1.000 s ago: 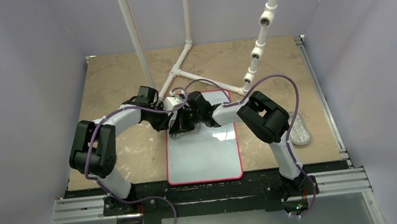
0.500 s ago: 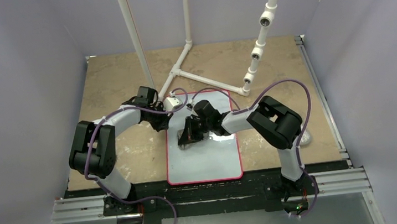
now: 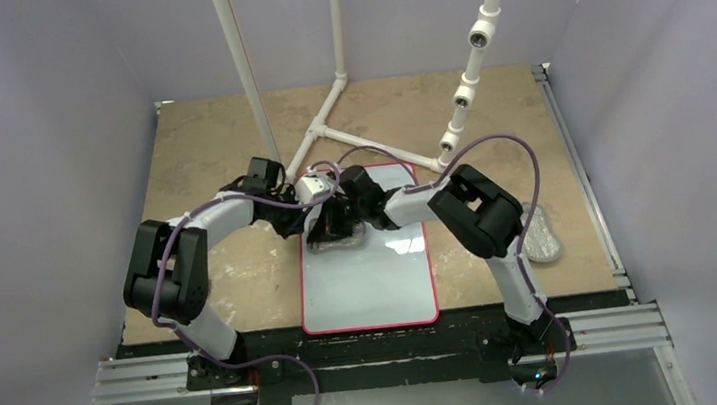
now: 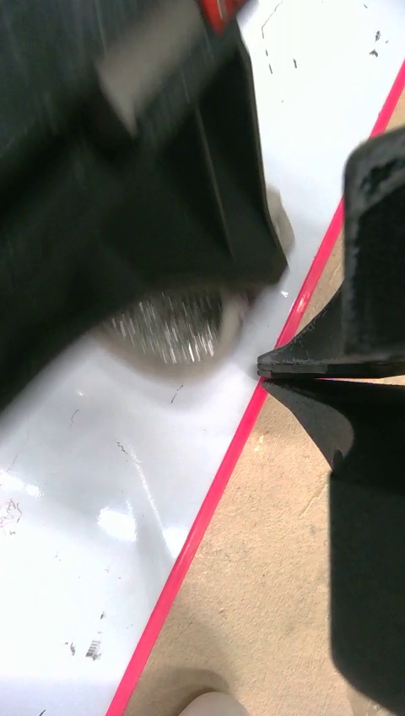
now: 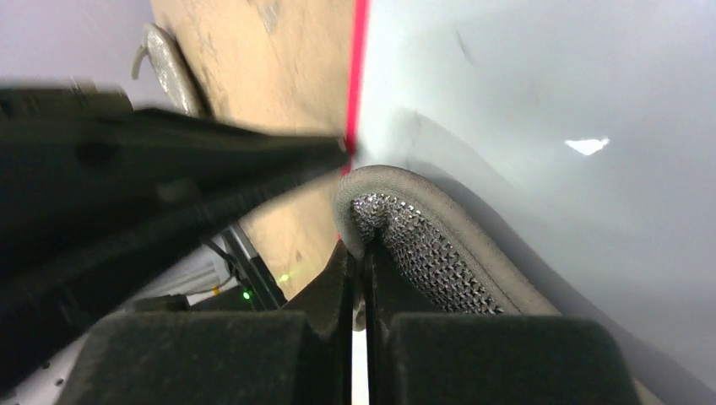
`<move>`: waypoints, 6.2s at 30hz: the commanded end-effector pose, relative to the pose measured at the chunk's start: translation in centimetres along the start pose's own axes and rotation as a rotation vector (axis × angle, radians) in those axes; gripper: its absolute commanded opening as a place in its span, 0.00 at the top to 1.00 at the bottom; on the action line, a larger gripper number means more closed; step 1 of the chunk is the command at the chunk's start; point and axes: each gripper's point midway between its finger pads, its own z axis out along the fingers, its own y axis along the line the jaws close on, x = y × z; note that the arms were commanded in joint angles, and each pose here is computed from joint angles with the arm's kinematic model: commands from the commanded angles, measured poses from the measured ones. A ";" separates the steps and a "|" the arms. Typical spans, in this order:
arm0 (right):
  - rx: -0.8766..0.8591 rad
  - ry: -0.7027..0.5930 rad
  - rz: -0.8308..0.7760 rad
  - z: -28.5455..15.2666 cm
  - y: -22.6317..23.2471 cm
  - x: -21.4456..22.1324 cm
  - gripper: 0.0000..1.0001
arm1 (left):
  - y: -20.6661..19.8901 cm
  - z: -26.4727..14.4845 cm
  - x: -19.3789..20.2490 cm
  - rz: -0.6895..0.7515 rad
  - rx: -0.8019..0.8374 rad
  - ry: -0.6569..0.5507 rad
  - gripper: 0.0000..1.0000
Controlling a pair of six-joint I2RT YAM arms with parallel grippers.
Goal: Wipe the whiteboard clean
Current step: Hold the whiteboard at the center of the board.
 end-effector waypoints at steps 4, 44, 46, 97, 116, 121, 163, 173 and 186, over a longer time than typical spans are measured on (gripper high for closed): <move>0.229 0.074 0.098 -3.9 -7.2 9.8 1.00 | -2.7 1.3 6.8 -0.033 0.084 0.212 1.00; 0.474 -0.307 0.042 -3.3 -11.2 -10.3 1.00 | -3.9 -3.3 -0.4 -0.108 0.156 0.034 0.74; 0.473 -0.309 0.044 -3.3 -11.2 -10.3 1.00 | -4.1 -2.5 0.0 -0.129 0.176 0.040 0.74; 0.495 -0.379 0.143 0.5 -11.6 -11.3 1.00 | -4.5 0.6 8.0 0.045 0.137 0.294 0.92; 0.451 -0.243 0.116 4.1 -10.3 -7.5 1.00 | -4.3 0.3 7.9 0.053 0.133 0.300 0.93; 0.498 -0.341 0.192 -2.3 -13.9 -9.6 1.00 | -4.3 0.3 7.8 0.055 0.129 0.296 0.94; 0.558 -0.312 0.158 3.7 -10.5 -10.5 1.00 | -4.4 -0.2 7.9 0.071 0.138 0.310 0.96; 0.744 -0.478 0.277 -10.4 -18.6 -9.8 1.00 | -4.5 -0.4 8.1 0.084 0.138 0.310 0.97; 0.636 -0.351 0.202 -1.0 -12.8 -7.7 1.00 | -4.5 -0.6 7.9 0.084 0.137 0.309 0.98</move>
